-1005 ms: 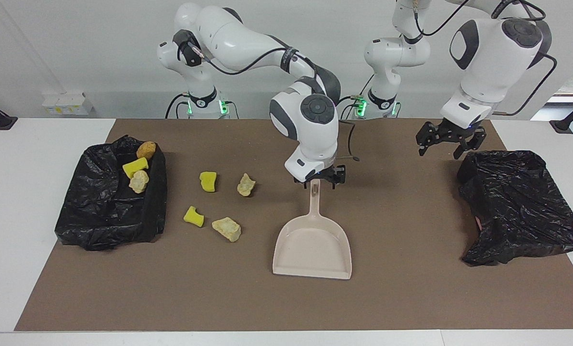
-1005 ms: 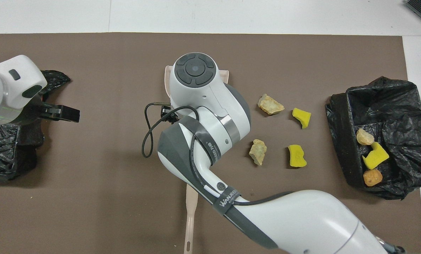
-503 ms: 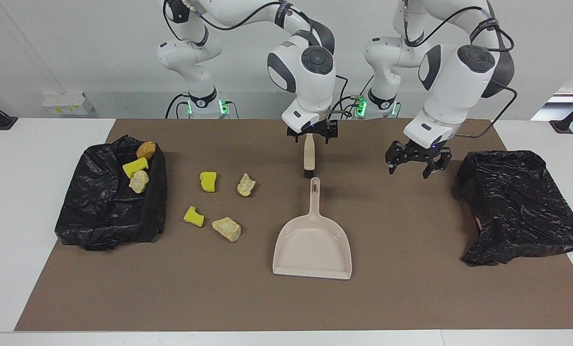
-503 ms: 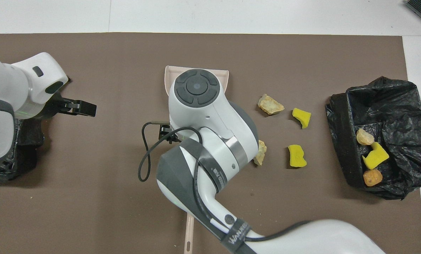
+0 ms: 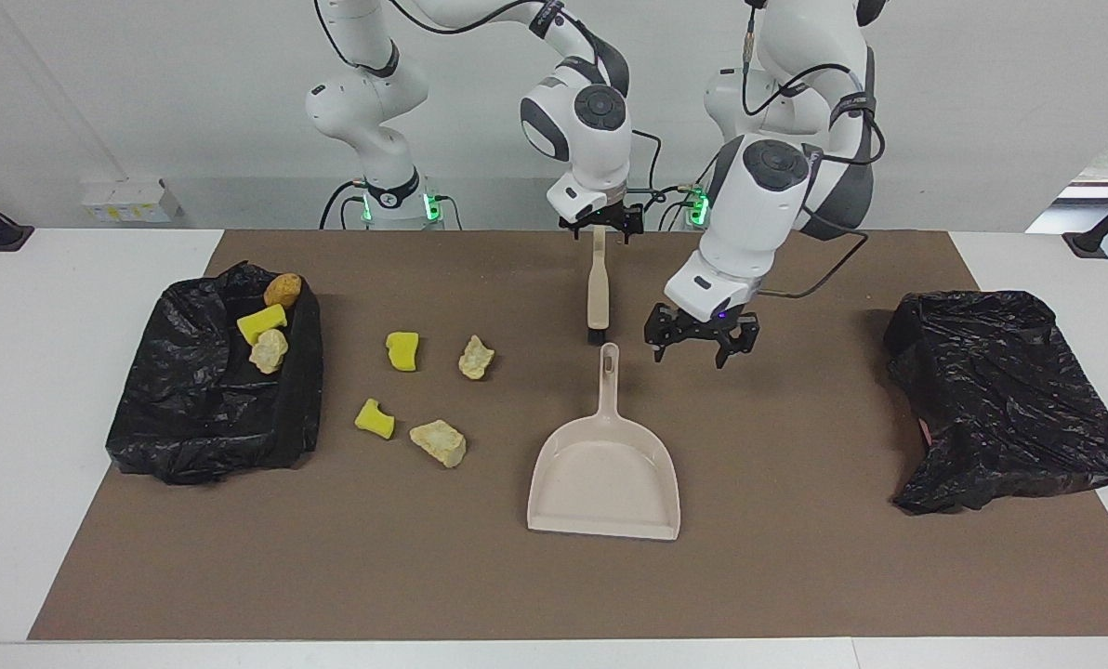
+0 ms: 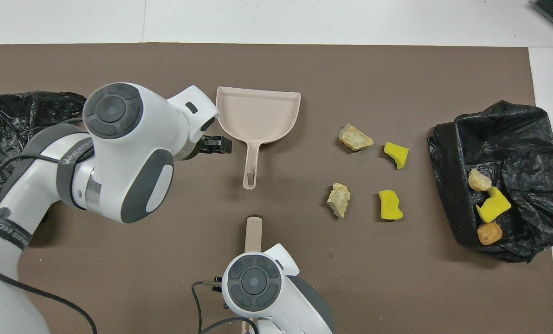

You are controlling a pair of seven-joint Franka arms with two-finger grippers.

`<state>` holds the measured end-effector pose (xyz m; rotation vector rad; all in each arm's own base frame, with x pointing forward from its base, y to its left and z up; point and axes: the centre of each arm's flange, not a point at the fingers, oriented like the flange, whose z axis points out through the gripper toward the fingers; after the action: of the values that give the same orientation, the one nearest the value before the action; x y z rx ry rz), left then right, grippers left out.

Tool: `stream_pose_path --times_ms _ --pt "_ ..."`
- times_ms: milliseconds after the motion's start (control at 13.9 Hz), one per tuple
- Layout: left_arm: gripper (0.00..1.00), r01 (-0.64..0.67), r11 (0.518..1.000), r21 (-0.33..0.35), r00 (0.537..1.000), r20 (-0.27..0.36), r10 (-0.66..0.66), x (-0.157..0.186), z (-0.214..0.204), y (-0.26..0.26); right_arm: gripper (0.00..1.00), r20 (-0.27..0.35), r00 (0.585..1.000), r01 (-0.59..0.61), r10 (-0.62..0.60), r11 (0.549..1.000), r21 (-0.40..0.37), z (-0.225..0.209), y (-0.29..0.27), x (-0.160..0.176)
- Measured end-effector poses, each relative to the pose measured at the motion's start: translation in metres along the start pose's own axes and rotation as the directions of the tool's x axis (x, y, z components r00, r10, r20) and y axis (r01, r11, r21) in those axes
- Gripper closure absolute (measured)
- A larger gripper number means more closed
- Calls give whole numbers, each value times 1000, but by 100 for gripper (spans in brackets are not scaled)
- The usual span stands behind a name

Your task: Sweep and dump trash in bin

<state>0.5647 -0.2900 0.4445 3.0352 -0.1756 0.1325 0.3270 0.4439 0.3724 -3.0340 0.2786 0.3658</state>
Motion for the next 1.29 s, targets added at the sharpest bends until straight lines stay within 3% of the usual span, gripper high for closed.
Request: stream_pose_path --times_ms 431,503,575,862,1005,1221,1293 --pt "0 3 1000 -5 1000 3 -3 -19 54 70 0 -23 1000 8 -8 1000 -3 46 10 -19" --pt "0 -6 1000 -1 1000 7 6 -21 61 76 7 -24 1000 7 -7 1000 -1 45 10 -19" --pt "0 -18 1000 9 1000 12 18 -24 68 80 7 -25 1000 7 -7 1000 1 44 10 -19" --pt "5 -46 998 35 999 23 45 -26 91 89 53 -31 1000 0 0 1000 12 42 9 -18" --pt "29 -51 998 48 999 10 50 -22 88 86 74 -31 1000 2 -1 1000 13 42 8 -20" --pt "65 -61 996 61 998 -8 61 -17 83 82 74 -34 999 6 -5 1000 16 40 8 -22" --pt "69 -69 995 65 997 -13 70 -15 81 81 74 -38 999 6 -6 1000 20 35 8 -23"
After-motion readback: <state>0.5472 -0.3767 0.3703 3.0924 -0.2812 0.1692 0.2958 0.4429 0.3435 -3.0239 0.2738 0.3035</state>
